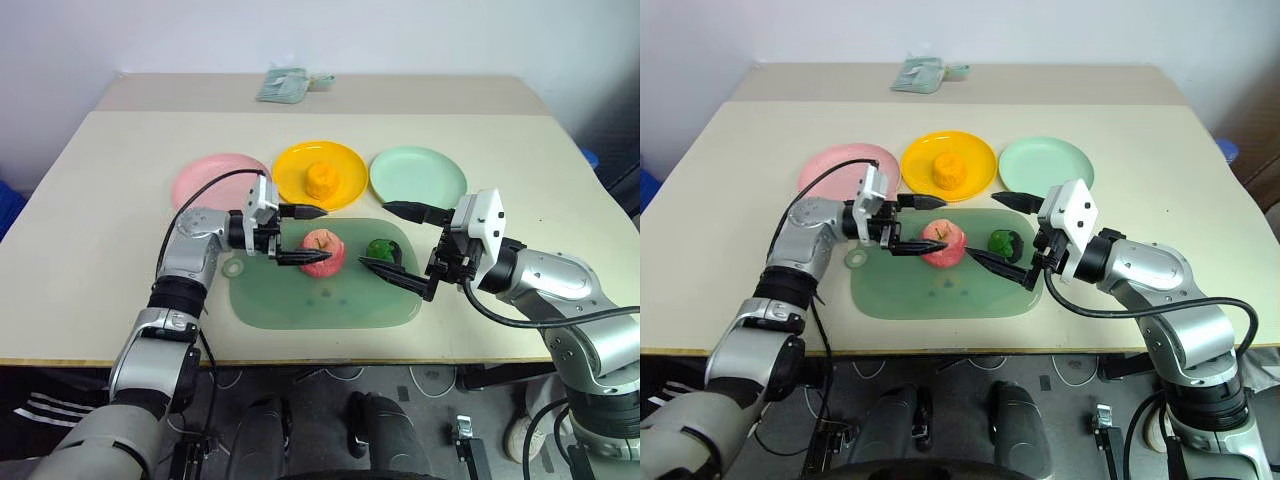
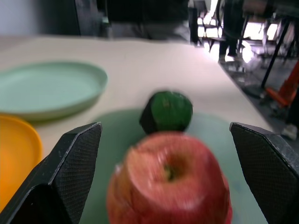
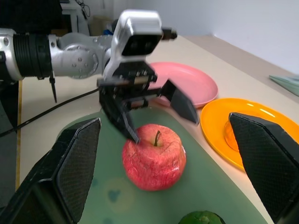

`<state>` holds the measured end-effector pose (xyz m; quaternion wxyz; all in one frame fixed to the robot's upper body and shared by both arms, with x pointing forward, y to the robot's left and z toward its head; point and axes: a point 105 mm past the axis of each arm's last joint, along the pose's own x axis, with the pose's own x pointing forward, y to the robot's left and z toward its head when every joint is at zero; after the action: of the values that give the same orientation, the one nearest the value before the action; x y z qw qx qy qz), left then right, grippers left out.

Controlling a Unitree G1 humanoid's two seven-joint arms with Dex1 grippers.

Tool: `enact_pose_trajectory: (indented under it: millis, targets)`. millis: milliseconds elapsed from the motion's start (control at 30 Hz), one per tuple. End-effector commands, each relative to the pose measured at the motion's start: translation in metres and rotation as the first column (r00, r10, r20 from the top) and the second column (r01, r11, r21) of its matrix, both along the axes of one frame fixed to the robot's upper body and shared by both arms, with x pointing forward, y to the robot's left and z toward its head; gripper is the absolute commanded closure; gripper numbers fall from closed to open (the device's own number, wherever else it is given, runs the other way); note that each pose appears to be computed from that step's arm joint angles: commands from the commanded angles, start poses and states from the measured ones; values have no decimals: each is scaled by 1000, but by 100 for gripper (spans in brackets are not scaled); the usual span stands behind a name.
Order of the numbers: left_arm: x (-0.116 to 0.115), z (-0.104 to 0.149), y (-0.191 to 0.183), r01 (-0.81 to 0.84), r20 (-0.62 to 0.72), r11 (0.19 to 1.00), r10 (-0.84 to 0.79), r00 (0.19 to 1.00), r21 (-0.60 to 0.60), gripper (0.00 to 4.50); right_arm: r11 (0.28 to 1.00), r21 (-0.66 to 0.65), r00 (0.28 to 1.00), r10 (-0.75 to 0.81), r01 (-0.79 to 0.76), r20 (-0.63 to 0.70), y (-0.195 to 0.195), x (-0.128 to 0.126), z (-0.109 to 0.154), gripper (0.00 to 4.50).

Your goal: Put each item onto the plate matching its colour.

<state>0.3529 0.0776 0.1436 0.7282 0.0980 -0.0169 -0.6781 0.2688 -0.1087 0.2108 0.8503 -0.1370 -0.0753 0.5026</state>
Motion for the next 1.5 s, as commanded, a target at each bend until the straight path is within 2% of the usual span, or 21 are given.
enact_pose_trajectory:
  millis: [33, 67, 133, 167, 333, 433, 500, 567, 633, 700, 867, 933, 1000, 1033, 1233, 1300, 1367, 1433, 1500]
  targets:
    - [3, -11, 3, -23, 12, 997, 22, 1000, 80, 2, 1000, 2, 999, 12, -13, 53, 2, -6, 10, 0]
    - [3, -14, 3, -26, 2, 996, 26, 1000, 88, 53, 1000, 2, 999, 10, -10, 54, 2, -6, 10, 0]
    - [3, -14, 3, -31, 15, 996, 30, 999, 78, 115, 1000, 4, 998, 8, -8, 54, 2, -6, 10, 0]
    - [4, -12, 2, -37, 20, 998, 36, 999, 60, 128, 1000, 4, 998, 8, -8, 55, 2, -6, 10, 0]
    - [13, 15, 13, -136, 21, 986, 138, 990, -94, 128, 1000, 6, 998, 7, -8, 60, 2, -5, 11, 0]
    - [32, 37, 51, -357, 39, 923, 366, 930, -146, 128, 998, 49, 998, 22, -24, 55, 3, -8, 16, 0]
    - [42, 52, 78, -506, 53, 841, 524, 850, -191, 128, 991, 131, 998, 25, -32, 55, 5, -9, 27, 0]
    - [50, 61, 103, -627, 80, 747, 655, 751, -221, 128, 987, 158, 997, -12, -1, 79, 6, -2, 33, 0]
    - [56, 64, 127, -729, 88, 638, 764, 639, -246, 128, 985, 162, 992, -72, 55, 102, 6, 11, 34, 0]
    - [64, 69, 150, -816, 52, 496, 861, 505, -297, 128, 981, 175, 989, -102, 82, 109, 8, 22, 35, 0]
    - [73, 74, 175, -890, -63, 264, 949, 308, -371, 128, 984, 168, 989, -76, 55, 125, 17, 24, 35, 0]
    - [75, 71, 177, -902, -89, 221, 959, 271, -370, 128, 988, 153, 991, -49, 30, 122, 20, 21, 34, 0]
    - [76, 66, 175, -913, -90, 194, 967, 240, -359, 23, 991, 133, 994, -8, -6, 111, 23, 16, 31, 0]
    - [76, 63, 173, -915, -96, 199, 964, 247, -351, 5, 991, 131, 994, 0, -14, 106, 23, 14, 30, 0]
    - [71, 70, 164, -884, -85, 281, 939, 334, -373, 5, 991, 131, 994, -12, -3, 108, 20, 14, 31, 0]
    - [64, 84, 151, -820, -83, 386, 884, 459, -422, 5, 992, 127, 994, -20, 6, 108, 19, 14, 30, 0]
    - [49, 100, 132, -700, -62, 537, 771, 633, -470, 5, 993, 114, 995, -35, 24, 98, 15, 15, 27, 0]
    - [26, 100, 114, -561, -50, 704, 603, 796, -435, 5, 997, 67, 997, -50, 46, 62, 11, 18, 18, 0]
    - [1, 94, 102, -417, -62, 822, 428, 902, -387, 5, 997, 6, 996, -83, 82, 23, 7, 24, 6, 0]
